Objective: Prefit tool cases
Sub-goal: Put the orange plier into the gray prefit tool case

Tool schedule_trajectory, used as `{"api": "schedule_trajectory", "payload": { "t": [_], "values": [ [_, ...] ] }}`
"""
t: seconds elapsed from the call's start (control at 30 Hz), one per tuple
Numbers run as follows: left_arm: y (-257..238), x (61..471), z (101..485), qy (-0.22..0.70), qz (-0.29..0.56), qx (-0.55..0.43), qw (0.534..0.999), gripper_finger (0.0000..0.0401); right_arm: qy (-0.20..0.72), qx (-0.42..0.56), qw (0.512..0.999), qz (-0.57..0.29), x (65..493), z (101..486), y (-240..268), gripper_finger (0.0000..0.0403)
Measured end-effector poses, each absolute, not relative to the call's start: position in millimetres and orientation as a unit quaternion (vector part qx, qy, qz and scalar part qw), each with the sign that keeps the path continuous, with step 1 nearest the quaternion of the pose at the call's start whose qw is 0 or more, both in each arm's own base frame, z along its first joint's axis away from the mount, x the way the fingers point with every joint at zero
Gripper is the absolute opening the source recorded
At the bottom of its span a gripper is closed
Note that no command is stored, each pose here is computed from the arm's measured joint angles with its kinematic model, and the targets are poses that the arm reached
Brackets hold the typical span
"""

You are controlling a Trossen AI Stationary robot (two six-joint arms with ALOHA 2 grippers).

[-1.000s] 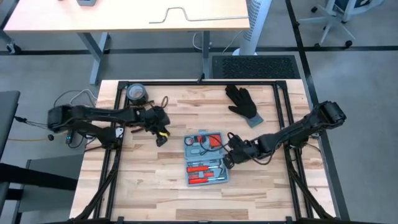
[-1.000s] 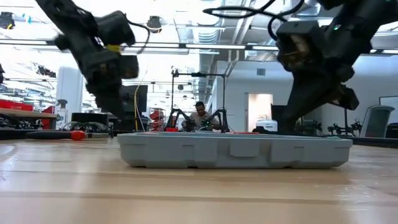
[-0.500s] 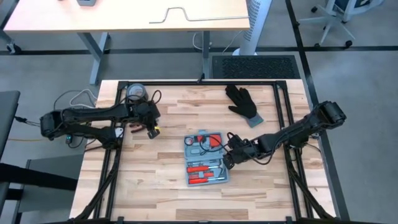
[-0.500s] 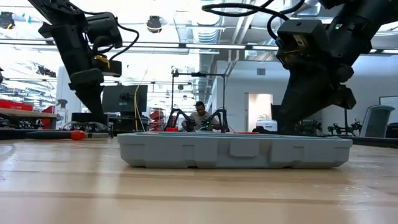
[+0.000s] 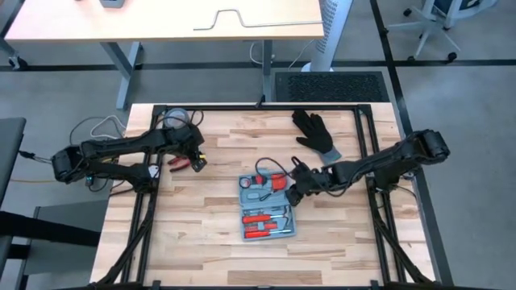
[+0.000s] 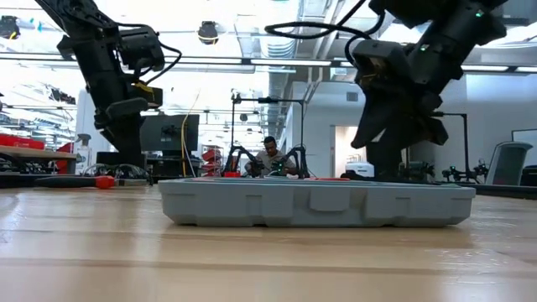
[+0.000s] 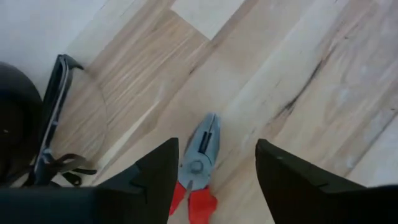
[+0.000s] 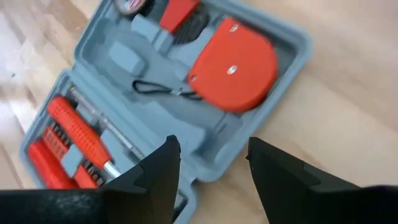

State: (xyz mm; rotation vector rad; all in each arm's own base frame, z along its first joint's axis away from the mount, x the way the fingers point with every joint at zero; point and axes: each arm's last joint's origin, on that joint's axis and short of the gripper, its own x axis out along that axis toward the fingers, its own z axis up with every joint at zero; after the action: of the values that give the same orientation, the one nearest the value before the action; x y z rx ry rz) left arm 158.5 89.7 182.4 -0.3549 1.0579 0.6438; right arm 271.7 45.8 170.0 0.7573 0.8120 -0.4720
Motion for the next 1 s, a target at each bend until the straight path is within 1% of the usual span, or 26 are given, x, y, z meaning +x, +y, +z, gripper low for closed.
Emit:
{"api": "schedule_trajectory", "payload": {
  "t": [0.1, 0.2, 0.4, 0.53, 0.63, 0.77, 0.9, 1.0],
  "values": [
    [92.5, 158.6, 181.3, 0.497, 0.296, -0.157, 0.8, 0.0203, 0.384, 0.351, 0.823, -0.228, 267.9, 175.0, 39.8, 0.0196],
    [96.1, 160.1, 174.5, 0.516, 0.292, -0.159, 0.789, 0.0204, 0.387, 0.347, 0.821, -0.237, 261.4, 181.1, 37.2, 0.0196],
    [106.8, 170.0, 147.5, 0.576, 0.278, -0.187, 0.746, 0.0204, 0.383, 0.331, 0.822, -0.261, 247.8, 191.1, 42.0, 0.0196],
    [116.3, 182.4, 143.4, 0.612, 0.256, -0.183, 0.726, 0.0204, 0.383, 0.338, 0.819, -0.262, 243.5, 193.5, 46.7, 0.0196],
    [121.7, 188.7, 147.3, 0.633, 0.233, -0.169, 0.718, 0.0204, 0.386, 0.34, 0.815, -0.265, 240.9, 193.6, 49.9, 0.0196],
    [126.9, 191.7, 166.0, 0.646, 0.216, -0.157, 0.715, 0.0204, 0.393, 0.339, 0.809, -0.275, 236.3, 192.0, 55.9, 0.0196],
    [129.5, 187.5, 189.0, 0.618, 0.208, -0.166, 0.74, 0.0204, 0.392, 0.333, 0.808, -0.288, 232.4, 191.1, 61.5, 0.0195],
    [128.1, 175.3, 198.5, 0.616, 0.212, -0.17, 0.739, 0.0204, 0.389, 0.333, 0.808, -0.292, 231.5, 191.0, 62.8, 0.0195]
  ]
}}
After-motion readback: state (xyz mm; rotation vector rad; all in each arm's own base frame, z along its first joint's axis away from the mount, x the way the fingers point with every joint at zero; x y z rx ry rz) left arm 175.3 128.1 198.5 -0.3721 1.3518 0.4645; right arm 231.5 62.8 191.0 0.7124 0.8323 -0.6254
